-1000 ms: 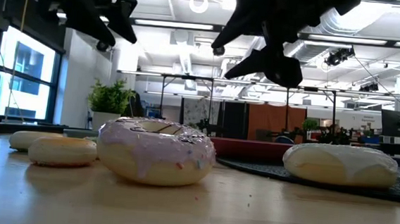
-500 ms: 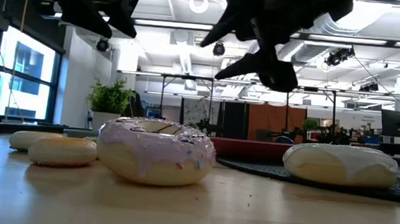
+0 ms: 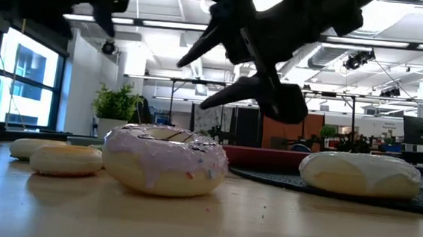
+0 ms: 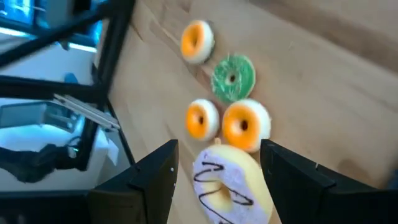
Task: Pick & Place donuts
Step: Put the large purple donut on the gray plate
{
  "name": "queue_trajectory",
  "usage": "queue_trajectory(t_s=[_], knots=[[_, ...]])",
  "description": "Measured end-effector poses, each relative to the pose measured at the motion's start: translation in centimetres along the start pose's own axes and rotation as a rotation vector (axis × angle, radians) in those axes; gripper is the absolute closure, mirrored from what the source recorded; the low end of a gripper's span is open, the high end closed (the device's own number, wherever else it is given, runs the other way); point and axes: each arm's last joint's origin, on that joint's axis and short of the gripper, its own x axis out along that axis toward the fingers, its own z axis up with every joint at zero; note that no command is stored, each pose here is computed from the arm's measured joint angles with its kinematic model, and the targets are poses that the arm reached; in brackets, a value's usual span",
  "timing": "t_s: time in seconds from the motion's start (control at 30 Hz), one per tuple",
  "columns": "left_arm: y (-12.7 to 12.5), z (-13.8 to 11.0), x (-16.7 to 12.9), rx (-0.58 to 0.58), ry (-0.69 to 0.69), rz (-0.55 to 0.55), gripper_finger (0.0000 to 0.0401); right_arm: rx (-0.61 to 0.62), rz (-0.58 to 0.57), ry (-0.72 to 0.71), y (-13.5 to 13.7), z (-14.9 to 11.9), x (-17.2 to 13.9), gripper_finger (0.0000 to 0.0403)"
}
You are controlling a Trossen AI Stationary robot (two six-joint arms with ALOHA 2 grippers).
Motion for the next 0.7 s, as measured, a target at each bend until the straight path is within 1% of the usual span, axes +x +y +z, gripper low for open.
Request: queue_trajectory(t_s=[0.07,0.13,0.2,0.3,0.4,0.53,0.7], knots=[[-0.8,-0.2,0.6,0.01,-0.008,-0.015,0.0168,-0.033,-0.039,0.043,0.5,-0.6,0.8,0.0187],[-1.5,-0.5,1.3,0.004,-0.015,-0.025,0.0168,-0.07,-0.113,0.084,0.7,-1.3,1.3,0.0187],[-1.9,-0.4,1.6,-0.017,-0.052,-0.013,0.0168,-0.091,-0.177,0.098,1.0,-1.9,1.4,0.0187],[-2.5,-0.2,2.2,-0.052,-0.109,-0.011,0.0168,-0.125,-0.193,0.113,1.5,-2.3,1.2,0.0187],[-3.0,0.5,2.9,-0.113,-0.164,0.004,0.0169,-0.156,-0.194,0.151,1.4,-2.5,1.2,0.0187],[-3.7,1.7,4.1,-0.194,-0.176,0.066,0.0169,-0.264,-0.222,0.191,0.8,-2.5,1.3,0.0187],[-4.8,2.7,6.6,-0.314,-0.171,0.092,0.0169,-0.391,-0.218,0.21,0.4,-2.1,1.6,0.0187]])
